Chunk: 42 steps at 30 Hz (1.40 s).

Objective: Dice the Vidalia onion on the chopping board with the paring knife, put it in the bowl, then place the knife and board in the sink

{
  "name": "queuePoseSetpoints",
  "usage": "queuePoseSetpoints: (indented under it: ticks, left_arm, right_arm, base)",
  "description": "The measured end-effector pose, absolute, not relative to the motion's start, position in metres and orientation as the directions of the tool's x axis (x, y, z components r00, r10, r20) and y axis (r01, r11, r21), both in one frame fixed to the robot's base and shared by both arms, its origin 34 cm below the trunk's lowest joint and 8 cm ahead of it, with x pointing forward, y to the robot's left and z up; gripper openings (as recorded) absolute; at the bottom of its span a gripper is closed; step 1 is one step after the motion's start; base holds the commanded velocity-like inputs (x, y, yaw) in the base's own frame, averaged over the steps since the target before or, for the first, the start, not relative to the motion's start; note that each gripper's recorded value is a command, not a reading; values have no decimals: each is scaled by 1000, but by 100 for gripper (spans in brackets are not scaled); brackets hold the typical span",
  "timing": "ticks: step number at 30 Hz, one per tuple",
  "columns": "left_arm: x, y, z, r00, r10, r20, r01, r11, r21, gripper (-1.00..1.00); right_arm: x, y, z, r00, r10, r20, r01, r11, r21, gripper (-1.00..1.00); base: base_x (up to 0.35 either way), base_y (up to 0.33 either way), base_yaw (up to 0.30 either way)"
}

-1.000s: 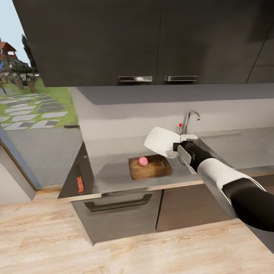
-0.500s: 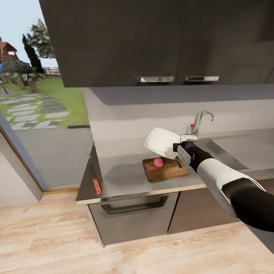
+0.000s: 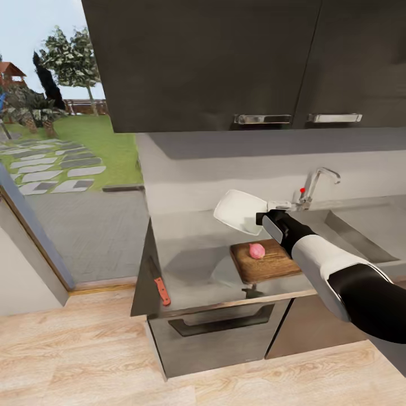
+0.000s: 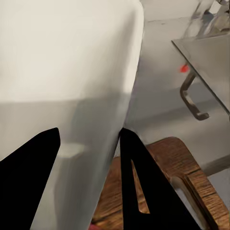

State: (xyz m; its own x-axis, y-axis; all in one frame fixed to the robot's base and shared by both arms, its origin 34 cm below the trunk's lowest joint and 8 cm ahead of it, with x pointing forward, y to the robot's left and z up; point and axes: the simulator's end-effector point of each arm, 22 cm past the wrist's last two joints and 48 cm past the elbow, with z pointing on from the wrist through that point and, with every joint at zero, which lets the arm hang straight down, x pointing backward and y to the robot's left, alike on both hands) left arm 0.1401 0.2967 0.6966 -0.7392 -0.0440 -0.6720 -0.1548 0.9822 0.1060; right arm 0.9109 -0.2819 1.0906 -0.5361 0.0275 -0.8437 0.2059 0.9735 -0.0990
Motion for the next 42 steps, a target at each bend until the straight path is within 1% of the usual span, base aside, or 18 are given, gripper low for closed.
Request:
queuePoseSetpoints:
  ticks: [18, 31, 36, 38, 42]
  left_arm:
    - [140, 297, 697, -739, -44, -672, -154, 982, 105, 100]
    - [140, 297, 697, -739, -44, -672, -155, 982, 106, 100]
    - [140, 297, 696, -740, -44, -672, -154, 982, 106, 100]
    - [140, 297, 696, -740, -44, -672, -154, 982, 106, 100]
    - [140, 297, 697, -739, -44, -672, -154, 982, 105, 100]
  right_arm:
    - [909, -283, 1087, -543, 28, -839, 207, 973, -101, -100]
    - [909, -262, 1086, -549, 23, -836, 186, 978, -95, -100]
    - [899, -248, 1072, -615, 8, -788, 155, 982, -111, -100]
    - [890, -244, 1061, -667, 5, -745, 138, 984, -117, -100]
    - [888, -245, 1060, -681, -4, -732, 133, 983, -128, -100]
  base:
    - [1, 300, 0]
    - [0, 291, 0]
    - [0, 80, 0]
    - [0, 9, 0]
    - [0, 3, 0]
